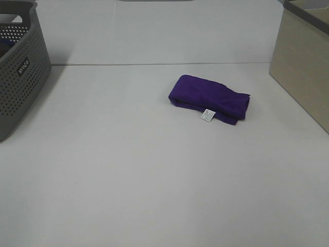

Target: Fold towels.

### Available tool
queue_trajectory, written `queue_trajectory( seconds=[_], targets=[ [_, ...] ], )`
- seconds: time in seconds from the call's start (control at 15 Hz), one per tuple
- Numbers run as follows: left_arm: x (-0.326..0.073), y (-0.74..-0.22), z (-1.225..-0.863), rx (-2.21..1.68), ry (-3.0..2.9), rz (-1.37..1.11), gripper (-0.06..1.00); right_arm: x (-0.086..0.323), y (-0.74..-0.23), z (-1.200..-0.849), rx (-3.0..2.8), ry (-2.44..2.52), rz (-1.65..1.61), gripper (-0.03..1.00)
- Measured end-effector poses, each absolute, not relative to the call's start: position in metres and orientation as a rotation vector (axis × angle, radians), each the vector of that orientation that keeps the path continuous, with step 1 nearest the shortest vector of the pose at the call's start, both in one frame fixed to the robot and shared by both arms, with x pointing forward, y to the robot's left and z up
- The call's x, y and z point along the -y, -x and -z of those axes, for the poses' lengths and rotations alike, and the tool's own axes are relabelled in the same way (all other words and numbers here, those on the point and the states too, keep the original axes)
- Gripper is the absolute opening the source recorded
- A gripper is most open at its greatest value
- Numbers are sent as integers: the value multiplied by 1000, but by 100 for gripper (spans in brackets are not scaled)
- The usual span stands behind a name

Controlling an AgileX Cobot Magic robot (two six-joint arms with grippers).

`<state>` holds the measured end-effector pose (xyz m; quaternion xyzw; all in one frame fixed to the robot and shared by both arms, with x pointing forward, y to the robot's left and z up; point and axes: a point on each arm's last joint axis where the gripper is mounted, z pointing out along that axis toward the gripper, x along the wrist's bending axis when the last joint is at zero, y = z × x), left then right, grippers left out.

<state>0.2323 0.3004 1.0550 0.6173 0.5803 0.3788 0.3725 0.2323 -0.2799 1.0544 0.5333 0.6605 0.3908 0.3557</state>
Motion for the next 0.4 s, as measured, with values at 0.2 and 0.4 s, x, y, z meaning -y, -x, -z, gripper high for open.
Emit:
queue_trajectory(
  seconds=[0.2, 0.4],
  targets=[
    [-300, -232, -1055, -1487, -1582, -971, 73, 280, -232, -1054, -1706, -1378, -1010, 87],
    [-300, -232, -1055, -1487, -1582, -971, 73, 280, -232, -1054, -1707, -1378, -1011, 87]
  ],
)
